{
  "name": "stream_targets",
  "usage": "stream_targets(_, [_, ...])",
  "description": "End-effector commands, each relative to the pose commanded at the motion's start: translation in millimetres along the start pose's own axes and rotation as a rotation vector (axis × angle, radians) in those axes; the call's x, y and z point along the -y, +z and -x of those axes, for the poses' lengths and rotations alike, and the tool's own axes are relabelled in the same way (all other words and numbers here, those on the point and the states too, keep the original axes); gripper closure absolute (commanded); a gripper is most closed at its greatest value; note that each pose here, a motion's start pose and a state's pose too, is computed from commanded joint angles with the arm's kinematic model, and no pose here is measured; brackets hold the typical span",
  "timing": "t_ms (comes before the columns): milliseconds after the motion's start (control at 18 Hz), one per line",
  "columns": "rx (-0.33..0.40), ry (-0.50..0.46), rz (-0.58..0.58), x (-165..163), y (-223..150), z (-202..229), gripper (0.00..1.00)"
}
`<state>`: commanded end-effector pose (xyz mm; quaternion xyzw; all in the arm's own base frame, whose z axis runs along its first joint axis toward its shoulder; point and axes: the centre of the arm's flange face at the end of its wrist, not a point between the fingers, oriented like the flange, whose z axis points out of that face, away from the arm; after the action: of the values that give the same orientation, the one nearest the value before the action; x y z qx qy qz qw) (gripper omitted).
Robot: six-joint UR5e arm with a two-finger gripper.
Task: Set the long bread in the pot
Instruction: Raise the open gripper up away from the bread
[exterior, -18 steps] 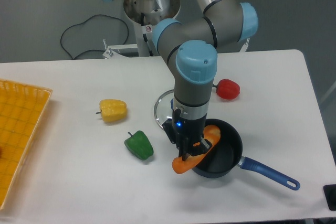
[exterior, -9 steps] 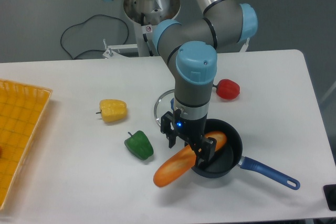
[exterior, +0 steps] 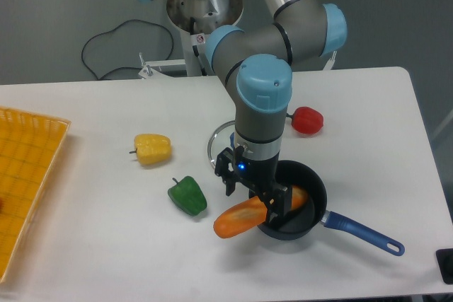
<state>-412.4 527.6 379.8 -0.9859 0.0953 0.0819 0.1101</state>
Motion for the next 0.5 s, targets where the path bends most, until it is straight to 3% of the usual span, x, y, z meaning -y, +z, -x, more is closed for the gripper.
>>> stream_targets(222, [-0.001, 0.041, 0.041, -7, 5, -9, 0.00])
stream_targets(500, [0.049, 0.158, 0.225, -2, 11, -27, 0.00])
